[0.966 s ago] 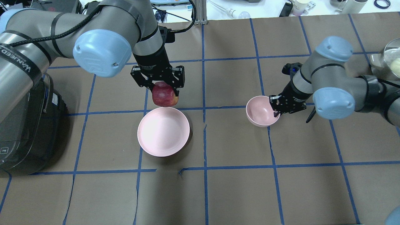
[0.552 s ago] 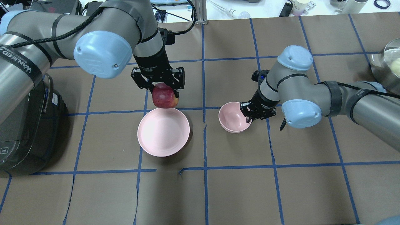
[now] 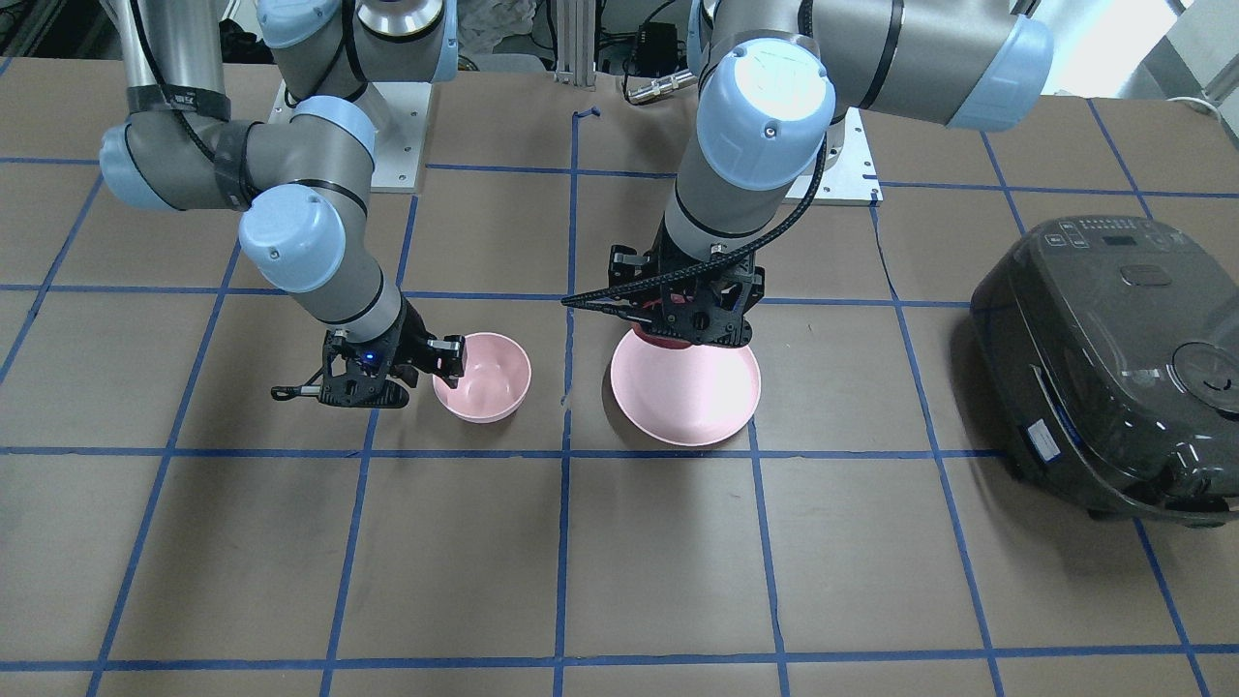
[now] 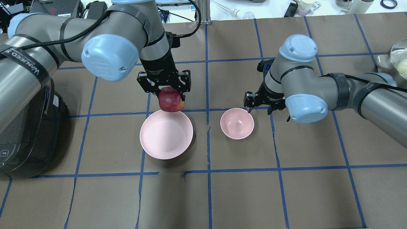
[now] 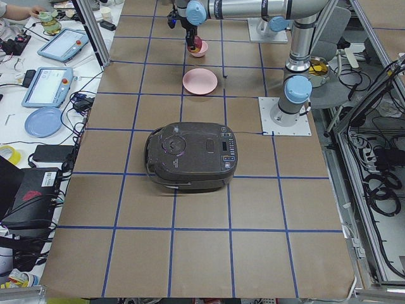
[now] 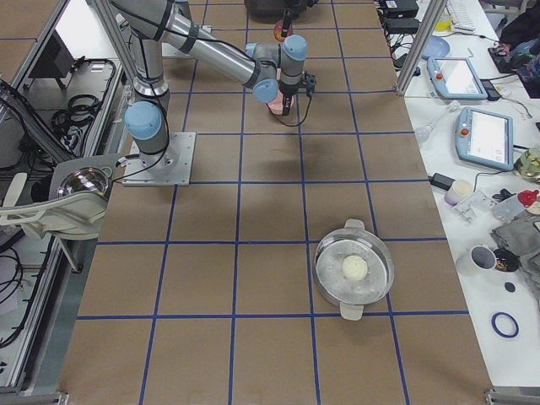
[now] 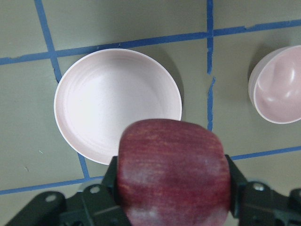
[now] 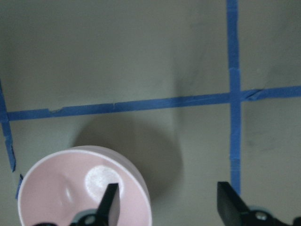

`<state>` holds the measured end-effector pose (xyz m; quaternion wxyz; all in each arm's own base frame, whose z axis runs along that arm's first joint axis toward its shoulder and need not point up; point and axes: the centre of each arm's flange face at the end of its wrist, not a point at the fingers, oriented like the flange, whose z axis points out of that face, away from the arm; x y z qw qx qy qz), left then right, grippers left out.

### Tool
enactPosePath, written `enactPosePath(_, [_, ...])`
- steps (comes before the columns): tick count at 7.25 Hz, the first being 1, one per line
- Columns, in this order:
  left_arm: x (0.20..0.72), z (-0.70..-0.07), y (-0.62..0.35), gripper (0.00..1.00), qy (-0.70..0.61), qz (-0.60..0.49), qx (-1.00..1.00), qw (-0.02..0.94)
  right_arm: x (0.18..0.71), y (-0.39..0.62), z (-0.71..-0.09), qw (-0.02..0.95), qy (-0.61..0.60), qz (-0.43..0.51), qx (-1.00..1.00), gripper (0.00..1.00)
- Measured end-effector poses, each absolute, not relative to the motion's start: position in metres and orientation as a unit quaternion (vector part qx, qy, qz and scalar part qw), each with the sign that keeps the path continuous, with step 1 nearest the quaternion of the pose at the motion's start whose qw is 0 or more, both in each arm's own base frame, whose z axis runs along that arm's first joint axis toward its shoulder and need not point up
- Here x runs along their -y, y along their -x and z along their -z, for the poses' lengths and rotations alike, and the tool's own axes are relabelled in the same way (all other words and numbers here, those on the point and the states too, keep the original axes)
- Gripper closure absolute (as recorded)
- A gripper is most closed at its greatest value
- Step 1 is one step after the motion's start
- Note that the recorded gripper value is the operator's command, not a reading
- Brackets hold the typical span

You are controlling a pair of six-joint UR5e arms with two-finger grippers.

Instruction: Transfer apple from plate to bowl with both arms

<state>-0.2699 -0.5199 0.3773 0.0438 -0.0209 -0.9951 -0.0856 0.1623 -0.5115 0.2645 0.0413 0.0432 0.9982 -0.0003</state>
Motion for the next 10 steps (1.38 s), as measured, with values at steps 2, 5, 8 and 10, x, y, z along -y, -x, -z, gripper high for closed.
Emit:
enactPosePath(2, [0.517, -0.364, 0.312, 1.00, -0.043, 0.083, 0.992, 0.083, 0.510, -0.149, -0.339, -0.003, -0.046, 0.033, -0.998, 0.00])
enactPosePath(5, [0.503, -0.315, 0.395, 1.00, -0.110, 0.061, 0.988, 0.087, 0.490, -0.143, -0.462, -0.024, -0.048, 0.024, -0.998, 0.00])
enactPosePath(8, [0.488, -0.266, 0.446, 1.00, -0.119, 0.049, 0.989, 0.071, 0.493, -0.147, -0.518, -0.019, -0.049, 0.035, -0.998, 0.00])
enactPosePath(10, [0.491, -0.243, 0.455, 1.00, -0.112, 0.038, 0.991, 0.064, 0.496, -0.147, -0.519, -0.017, -0.048, 0.045, -0.998, 0.00])
